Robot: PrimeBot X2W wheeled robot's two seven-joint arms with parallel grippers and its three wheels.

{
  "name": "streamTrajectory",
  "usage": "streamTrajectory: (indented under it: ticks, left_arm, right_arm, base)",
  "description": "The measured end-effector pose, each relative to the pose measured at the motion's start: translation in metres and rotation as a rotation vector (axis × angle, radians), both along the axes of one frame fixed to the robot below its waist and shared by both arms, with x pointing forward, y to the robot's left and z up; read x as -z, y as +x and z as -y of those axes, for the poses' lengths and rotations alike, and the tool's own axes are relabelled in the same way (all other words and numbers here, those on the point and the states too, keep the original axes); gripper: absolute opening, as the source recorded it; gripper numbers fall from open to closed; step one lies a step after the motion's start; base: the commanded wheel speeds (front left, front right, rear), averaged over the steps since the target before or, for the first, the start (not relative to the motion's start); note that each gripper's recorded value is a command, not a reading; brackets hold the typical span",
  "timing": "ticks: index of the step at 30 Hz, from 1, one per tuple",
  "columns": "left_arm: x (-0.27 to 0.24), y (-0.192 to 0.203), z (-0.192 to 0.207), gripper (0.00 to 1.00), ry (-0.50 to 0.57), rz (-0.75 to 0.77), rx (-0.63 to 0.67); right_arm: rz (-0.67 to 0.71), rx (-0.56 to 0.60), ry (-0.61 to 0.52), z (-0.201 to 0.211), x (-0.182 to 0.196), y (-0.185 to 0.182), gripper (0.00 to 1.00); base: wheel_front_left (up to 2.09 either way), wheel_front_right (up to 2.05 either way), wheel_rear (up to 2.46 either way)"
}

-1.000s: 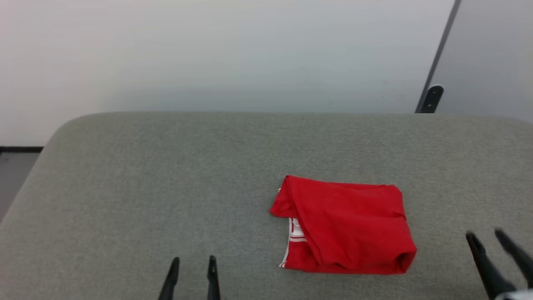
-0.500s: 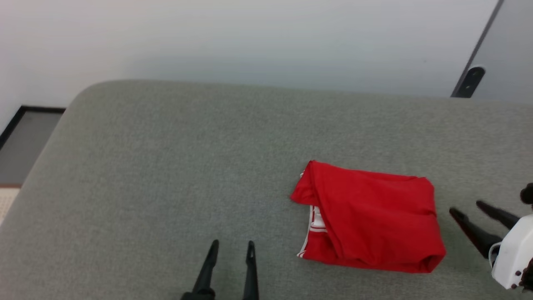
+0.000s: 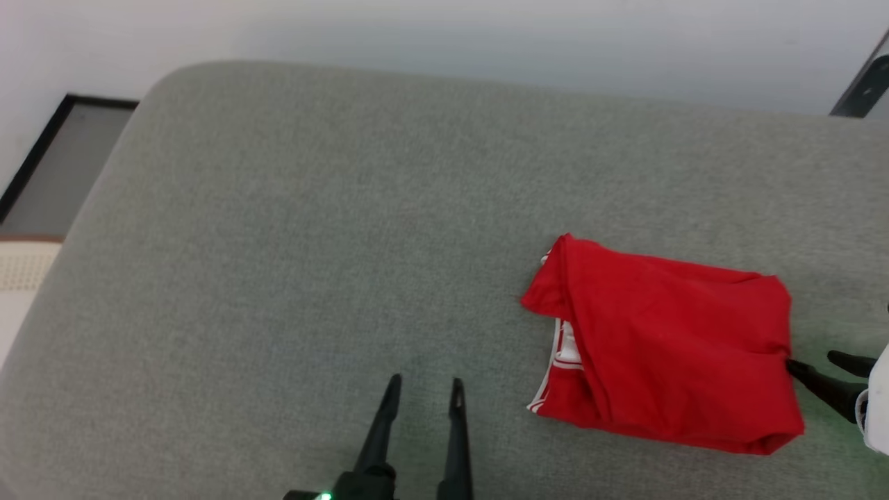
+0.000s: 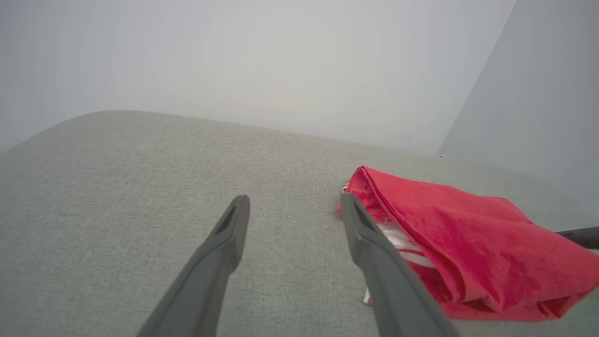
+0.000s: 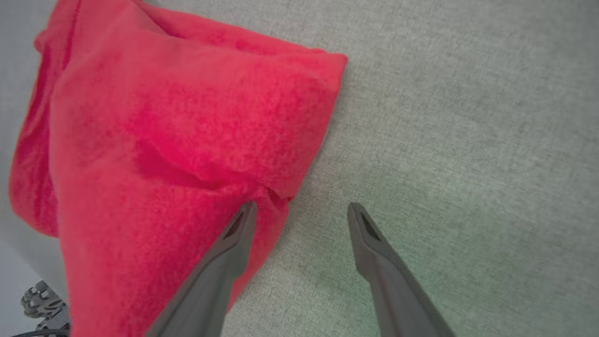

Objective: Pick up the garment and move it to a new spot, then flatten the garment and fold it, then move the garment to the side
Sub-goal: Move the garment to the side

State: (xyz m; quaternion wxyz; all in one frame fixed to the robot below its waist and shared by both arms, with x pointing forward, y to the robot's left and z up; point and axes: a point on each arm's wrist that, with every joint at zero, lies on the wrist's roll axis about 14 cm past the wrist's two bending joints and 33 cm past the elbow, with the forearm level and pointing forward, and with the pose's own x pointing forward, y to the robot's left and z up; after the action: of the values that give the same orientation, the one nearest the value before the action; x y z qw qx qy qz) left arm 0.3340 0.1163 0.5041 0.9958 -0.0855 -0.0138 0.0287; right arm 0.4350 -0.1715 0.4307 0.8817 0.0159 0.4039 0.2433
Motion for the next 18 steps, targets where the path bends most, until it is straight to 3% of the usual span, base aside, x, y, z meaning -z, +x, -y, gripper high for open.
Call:
streamTrajectory:
  ticks: [7, 16, 17, 18]
  left_arm:
    - [0.002, 0.009, 0.006, 1.0, -0.026, -0.021, -0.015]
    - [0.006, 0.013, 0.004, 1.0, -0.042, -0.046, -0.053]
    - [0.007, 0.013, 0.003, 1.0, -0.042, -0.048, -0.058]
    - [0.007, 0.013, 0.002, 1.0, -0.042, -0.049, -0.062]
  right_arm:
    - [-0.115, -0.021, 0.004, -0.008, 0.03, 0.003, 1.0]
    - [-0.16, -0.078, -0.009, -0.019, 0.046, 0.011, 1.0]
    - [-0.163, -0.084, -0.01, -0.02, 0.048, 0.012, 0.96]
    - [-0.167, -0.093, -0.014, -0.021, 0.049, 0.011, 0.48]
  base:
    - [0.0, 0.0, 0.0]
    - [0.0, 0.0, 0.0]
    - [0.0, 0.0, 0.0]
    - [0.0, 0.0, 0.0]
